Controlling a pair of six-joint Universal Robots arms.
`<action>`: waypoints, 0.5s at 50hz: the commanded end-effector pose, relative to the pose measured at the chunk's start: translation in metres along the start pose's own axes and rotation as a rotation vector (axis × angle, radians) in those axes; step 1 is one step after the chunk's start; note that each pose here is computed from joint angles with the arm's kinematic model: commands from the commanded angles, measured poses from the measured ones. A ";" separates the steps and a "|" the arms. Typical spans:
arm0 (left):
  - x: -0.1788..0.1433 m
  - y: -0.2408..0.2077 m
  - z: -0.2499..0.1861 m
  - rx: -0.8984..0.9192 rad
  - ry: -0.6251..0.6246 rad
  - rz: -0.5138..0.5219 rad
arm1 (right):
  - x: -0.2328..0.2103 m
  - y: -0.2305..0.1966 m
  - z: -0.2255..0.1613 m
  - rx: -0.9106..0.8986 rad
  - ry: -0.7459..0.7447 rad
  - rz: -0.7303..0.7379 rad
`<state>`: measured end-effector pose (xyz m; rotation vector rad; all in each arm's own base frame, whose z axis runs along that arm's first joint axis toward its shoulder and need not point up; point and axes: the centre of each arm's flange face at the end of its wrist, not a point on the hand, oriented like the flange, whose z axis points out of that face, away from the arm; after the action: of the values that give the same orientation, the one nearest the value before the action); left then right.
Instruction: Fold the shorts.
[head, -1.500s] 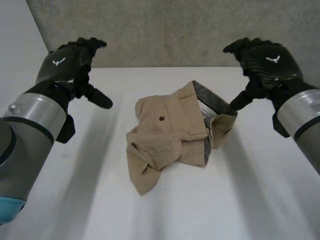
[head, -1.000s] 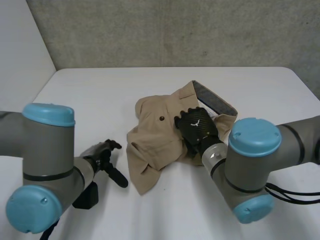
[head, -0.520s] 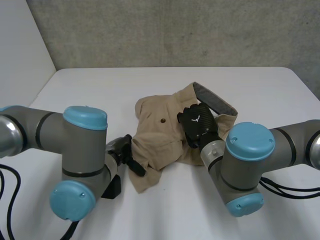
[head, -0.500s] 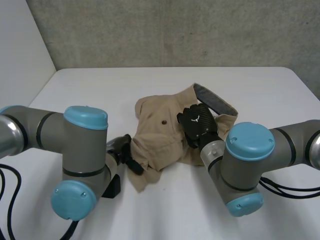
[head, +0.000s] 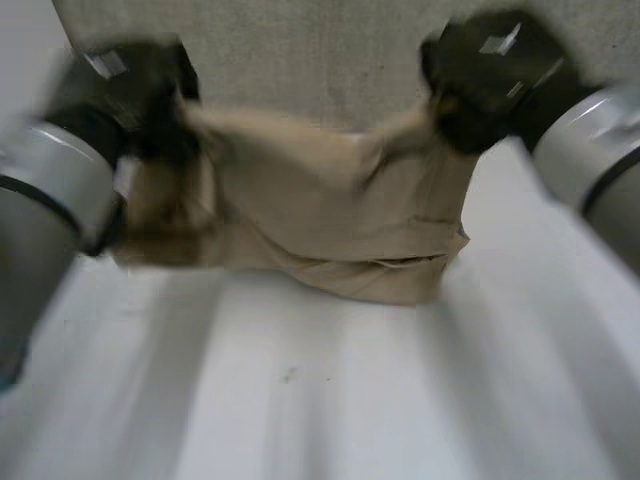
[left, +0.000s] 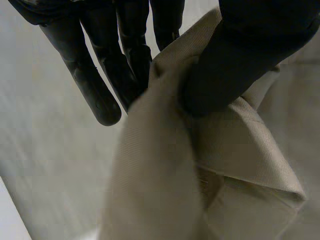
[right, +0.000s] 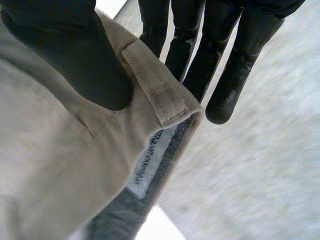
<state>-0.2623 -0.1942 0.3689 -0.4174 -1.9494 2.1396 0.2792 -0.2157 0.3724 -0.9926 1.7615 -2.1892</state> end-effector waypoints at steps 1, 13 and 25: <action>-0.022 -0.079 -0.041 0.275 -0.044 0.016 | 0.046 -0.066 -0.043 0.183 0.164 -0.048; -0.009 0.021 0.020 -0.053 0.024 0.084 | 0.016 0.021 0.008 -0.099 0.013 0.007; -0.001 0.107 0.123 -0.141 0.008 0.138 | -0.003 0.103 0.089 -0.081 0.059 0.010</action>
<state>-0.2848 -0.2649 0.2963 -0.6112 -2.1492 2.0056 0.2872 -0.2725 0.3080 -1.0244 1.9774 -2.0209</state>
